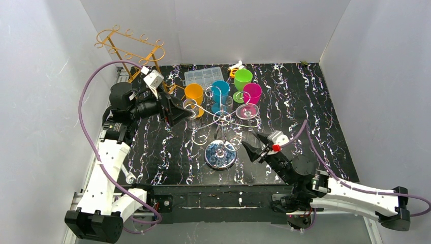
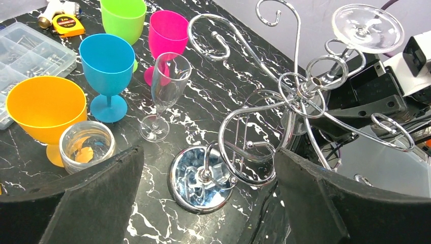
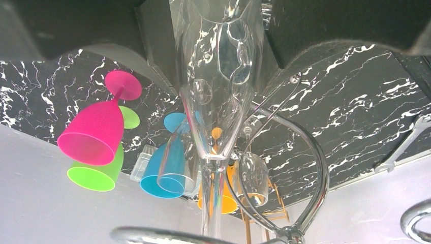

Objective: Place the wine glass upside down on the wine glass rack
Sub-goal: Turn the wine glass upside down at the wine rack.

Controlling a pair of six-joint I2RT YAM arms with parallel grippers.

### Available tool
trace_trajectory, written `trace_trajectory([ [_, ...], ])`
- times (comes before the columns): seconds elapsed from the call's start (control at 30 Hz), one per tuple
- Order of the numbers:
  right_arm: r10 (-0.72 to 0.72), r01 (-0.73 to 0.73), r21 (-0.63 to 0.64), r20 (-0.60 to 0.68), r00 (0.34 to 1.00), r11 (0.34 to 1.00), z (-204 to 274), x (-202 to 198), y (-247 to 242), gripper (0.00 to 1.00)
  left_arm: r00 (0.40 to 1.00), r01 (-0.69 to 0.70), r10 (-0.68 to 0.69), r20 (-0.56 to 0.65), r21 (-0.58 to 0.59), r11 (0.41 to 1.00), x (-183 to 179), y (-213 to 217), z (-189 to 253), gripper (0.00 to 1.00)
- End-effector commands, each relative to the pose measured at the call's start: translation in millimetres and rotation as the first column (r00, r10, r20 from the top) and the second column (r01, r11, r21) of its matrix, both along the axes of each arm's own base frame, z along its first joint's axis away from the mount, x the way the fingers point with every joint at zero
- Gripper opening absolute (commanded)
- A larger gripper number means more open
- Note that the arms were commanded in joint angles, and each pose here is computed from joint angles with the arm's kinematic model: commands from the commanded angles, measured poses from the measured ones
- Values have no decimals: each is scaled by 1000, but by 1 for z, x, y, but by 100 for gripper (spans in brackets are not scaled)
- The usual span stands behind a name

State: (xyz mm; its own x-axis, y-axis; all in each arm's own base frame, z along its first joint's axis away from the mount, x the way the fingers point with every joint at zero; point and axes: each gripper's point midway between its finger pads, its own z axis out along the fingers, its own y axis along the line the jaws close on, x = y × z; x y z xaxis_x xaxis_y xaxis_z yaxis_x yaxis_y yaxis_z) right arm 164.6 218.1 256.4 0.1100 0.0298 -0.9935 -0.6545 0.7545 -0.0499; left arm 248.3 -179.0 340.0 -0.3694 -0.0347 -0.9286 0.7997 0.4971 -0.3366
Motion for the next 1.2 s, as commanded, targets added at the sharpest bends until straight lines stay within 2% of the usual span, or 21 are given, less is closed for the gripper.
trace_trajectory([
  [0.0, -38, 35, 121, 26, 999, 992, 19, 1, -16, 1, 999, 4, -4, 45, 13, 1000, -2, 0, 13, 99],
  [0.43, -89, 90, 157, -12, 996, 984, 5, 5, -27, 1, 998, -1, 0, 56, 16, 1000, 0, 1, 20, 99],
  [0.67, -114, 120, 241, -38, 993, 963, 2, 6, -38, 1, 999, 12, -13, 48, 2, 1000, -4, -1, 24, 99],
  [0.9, -89, 97, 254, -45, 995, 962, 1, 6, -26, 1, 999, 29, -29, 22, -11, 1000, -7, -4, 22, 99],
  [1.03, -86, 95, 300, -43, 995, 949, 7, 6, -25, 1, 999, 29, -29, 17, -3, 1000, -6, -5, 17, 99],
  [1.17, -93, 109, 328, -62, 994, 939, 7, 7, -27, 1, 999, 37, -37, 27, 6, 999, -8, -6, 14, 95],
])
